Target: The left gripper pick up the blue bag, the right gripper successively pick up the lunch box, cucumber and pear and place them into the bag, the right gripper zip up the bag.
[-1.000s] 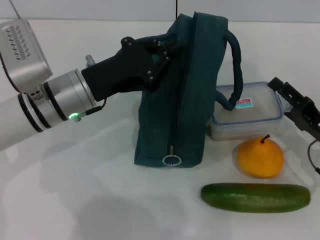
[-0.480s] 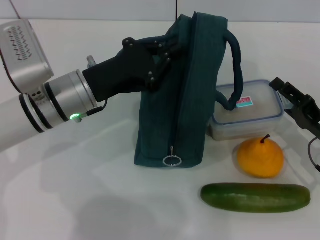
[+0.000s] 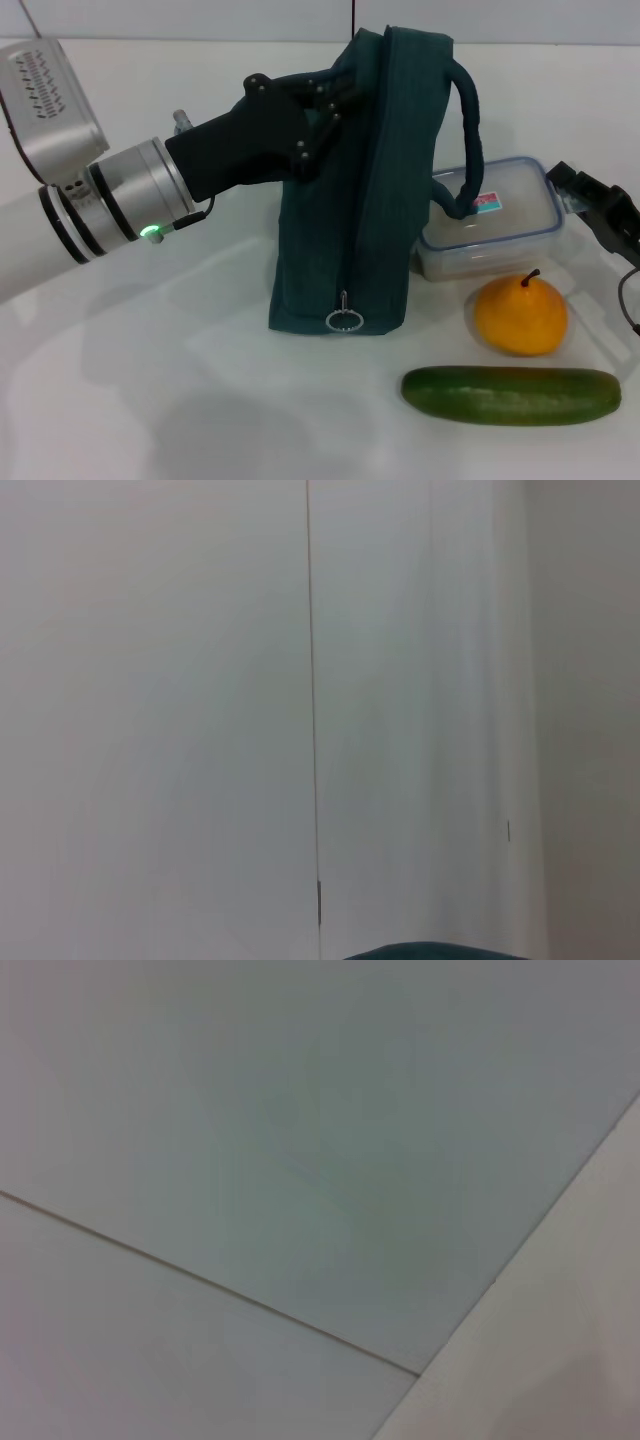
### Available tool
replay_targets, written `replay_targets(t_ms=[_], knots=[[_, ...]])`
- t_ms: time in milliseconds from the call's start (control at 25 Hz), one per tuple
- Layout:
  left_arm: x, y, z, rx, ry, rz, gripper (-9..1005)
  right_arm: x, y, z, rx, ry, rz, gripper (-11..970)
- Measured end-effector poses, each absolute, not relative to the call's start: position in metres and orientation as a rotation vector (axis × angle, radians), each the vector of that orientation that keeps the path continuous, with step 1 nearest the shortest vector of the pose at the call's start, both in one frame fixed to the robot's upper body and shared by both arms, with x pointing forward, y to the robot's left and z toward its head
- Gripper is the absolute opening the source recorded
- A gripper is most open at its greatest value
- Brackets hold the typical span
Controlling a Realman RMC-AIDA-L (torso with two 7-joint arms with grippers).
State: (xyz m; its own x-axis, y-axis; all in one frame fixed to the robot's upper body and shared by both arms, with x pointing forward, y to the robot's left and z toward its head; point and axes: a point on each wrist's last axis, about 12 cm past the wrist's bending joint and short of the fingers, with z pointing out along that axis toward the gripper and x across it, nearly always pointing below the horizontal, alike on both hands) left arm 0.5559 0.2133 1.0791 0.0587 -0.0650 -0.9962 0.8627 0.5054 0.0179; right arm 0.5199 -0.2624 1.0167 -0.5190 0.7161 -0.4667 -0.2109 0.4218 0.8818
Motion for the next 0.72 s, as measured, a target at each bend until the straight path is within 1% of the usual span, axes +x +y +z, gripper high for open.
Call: replay_targets(t_ms=[160,360,720], knots=[[0.5561,0.2129,1.0791,0.779,1.329,-0.823,40,0.5201,-0.2621,1.0169,0.424,1.744,1.239,222],[0.5563,0.2124,1.0795,0.779,1.327,-0.824,40,0.5205,-0.2624,1.0184,0.378,1.730,1.205,117],[0.5587,0.2109,1.0822,0.779,1.324,-0.838,40,0.5171,-0.2671,1.0240,0.237,1.655,1.094,97]])
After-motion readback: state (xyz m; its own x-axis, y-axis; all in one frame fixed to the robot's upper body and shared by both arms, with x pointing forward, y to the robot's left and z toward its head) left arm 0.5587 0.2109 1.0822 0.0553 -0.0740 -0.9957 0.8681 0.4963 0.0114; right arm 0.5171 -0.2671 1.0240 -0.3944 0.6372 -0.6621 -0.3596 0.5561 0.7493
